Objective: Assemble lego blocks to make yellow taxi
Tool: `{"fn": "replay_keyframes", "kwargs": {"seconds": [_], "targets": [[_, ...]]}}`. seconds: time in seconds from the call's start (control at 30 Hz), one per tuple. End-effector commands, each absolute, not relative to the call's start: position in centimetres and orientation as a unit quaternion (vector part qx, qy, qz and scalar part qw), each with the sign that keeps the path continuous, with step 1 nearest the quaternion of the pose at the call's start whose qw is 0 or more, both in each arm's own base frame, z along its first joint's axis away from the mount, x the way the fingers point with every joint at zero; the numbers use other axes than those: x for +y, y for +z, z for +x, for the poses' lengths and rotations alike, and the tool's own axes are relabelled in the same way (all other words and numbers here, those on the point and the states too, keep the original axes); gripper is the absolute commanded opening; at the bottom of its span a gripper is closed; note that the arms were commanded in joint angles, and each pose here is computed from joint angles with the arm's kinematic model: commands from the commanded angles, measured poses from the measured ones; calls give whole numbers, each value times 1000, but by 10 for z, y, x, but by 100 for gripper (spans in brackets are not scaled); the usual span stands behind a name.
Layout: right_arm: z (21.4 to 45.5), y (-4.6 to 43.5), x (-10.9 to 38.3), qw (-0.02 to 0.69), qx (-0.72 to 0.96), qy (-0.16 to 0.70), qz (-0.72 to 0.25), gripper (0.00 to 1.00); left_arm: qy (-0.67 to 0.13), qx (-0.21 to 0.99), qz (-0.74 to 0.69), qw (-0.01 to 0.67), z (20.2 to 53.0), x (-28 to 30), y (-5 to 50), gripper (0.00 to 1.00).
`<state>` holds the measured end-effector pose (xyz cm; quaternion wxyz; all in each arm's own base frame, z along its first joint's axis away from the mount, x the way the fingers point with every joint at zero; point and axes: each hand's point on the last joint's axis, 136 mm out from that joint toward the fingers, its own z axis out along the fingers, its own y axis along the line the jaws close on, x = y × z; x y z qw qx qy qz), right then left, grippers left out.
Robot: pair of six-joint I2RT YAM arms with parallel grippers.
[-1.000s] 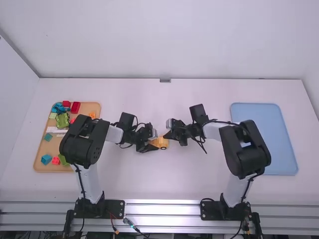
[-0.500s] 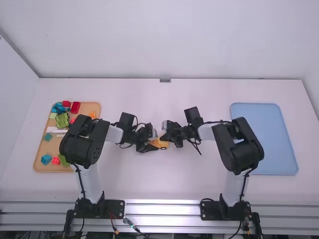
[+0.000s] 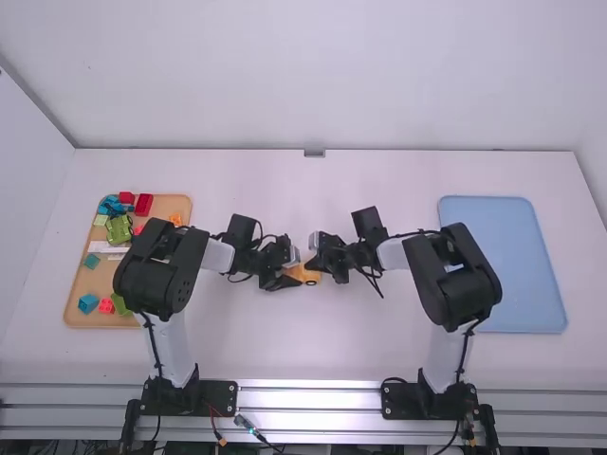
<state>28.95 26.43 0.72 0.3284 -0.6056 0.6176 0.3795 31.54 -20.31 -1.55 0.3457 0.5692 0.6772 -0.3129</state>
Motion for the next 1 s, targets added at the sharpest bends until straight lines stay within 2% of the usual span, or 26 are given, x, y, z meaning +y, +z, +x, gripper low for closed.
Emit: {"fn": "replay_keyframes", "kwargs": {"seconds": [0.0,0.3,0.4,0.5,0.53,0.63,0.67,0.7,0.87,0.97], "targets": [[274,-45,239,251,689,325,-598,0,-312,706,552,314,305,-197,-31,40],[269,-53,231,227,702,310,-600,0,-311,706,552,317,307,-196,-30,41],[280,-41,241,255,692,324,-593,0,-312,704,554,316,306,-198,-30,40],[291,-12,249,286,672,343,-591,9,-312,704,555,316,305,-199,-30,41],[291,-12,249,286,672,343,-591,9,-312,704,555,316,305,-199,-30,41],[301,29,255,325,646,343,-600,45,-312,704,555,316,305,-199,-30,42],[305,40,256,335,644,336,-600,68,-312,704,555,316,305,-199,-30,42],[308,48,257,342,644,329,-600,100,-312,704,555,316,305,-199,-30,42],[319,73,241,347,683,265,-586,99,-312,704,555,316,306,-199,-30,49],[317,76,232,332,707,231,-580,99,-312,704,554,316,306,-199,-30,70]]}}
